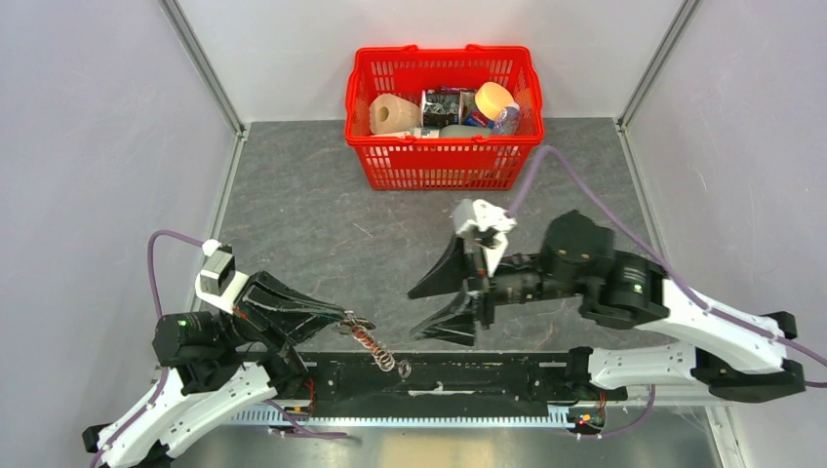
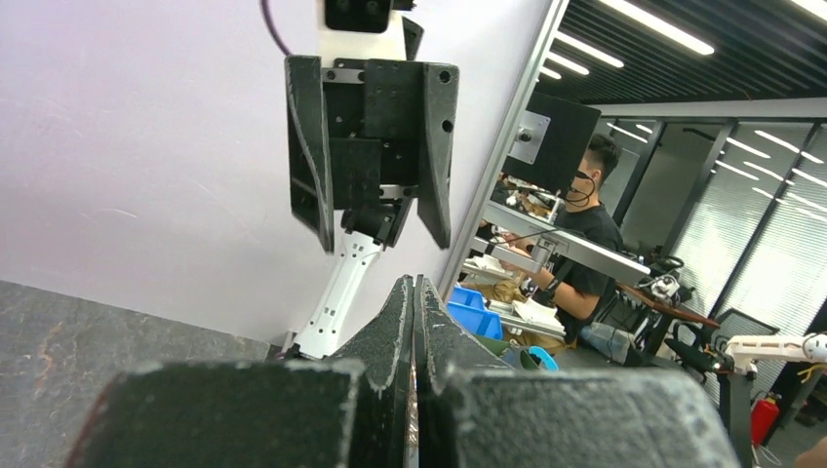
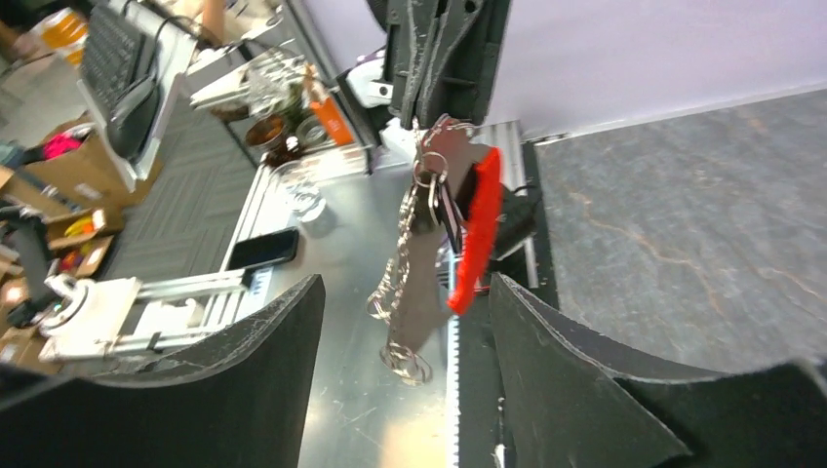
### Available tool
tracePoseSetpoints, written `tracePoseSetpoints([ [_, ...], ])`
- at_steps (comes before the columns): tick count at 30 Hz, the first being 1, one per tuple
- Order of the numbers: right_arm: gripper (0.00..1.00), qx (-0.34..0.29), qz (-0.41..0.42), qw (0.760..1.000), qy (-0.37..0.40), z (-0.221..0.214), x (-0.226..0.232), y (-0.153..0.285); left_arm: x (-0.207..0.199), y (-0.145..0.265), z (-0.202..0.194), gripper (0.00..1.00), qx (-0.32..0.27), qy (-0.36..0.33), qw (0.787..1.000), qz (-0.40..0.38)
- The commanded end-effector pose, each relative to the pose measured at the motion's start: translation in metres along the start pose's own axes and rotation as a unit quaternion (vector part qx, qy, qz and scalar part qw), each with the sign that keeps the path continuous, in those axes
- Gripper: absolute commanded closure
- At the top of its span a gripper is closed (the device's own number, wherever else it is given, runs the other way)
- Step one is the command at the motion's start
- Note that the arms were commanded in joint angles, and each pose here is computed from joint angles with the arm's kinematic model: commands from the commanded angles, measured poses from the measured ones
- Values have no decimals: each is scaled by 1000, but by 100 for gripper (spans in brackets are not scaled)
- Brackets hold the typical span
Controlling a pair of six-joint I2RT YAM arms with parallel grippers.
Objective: Put the keys on the keyring
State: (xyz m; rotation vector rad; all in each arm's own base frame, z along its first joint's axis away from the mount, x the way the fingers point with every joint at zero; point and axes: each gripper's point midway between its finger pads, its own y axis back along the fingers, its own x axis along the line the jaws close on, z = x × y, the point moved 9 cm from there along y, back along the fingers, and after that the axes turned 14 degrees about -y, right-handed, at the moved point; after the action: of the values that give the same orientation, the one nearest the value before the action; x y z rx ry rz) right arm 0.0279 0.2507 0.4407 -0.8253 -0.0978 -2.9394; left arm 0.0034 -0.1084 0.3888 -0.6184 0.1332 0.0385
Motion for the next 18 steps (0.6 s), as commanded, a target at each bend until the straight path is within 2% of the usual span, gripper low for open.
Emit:
tracePoseSetpoints([
  [1,27,-57,-103,993,2,0,-11,26,7,-3,4,98,-12,-6,999,41],
  [6,15,-88,-217,972,-27,-16,-31,50,27,-8,-7,98,19,-2,993,115],
  [8,5,-92,-254,962,-40,-24,-39,57,36,-10,-14,98,31,-1,989,143],
  [9,3,-93,-270,957,-46,-28,-42,61,41,-10,-17,98,35,0,987,158],
  [18,3,-90,-426,896,-89,-68,-79,81,74,-10,-47,98,66,8,963,260],
])
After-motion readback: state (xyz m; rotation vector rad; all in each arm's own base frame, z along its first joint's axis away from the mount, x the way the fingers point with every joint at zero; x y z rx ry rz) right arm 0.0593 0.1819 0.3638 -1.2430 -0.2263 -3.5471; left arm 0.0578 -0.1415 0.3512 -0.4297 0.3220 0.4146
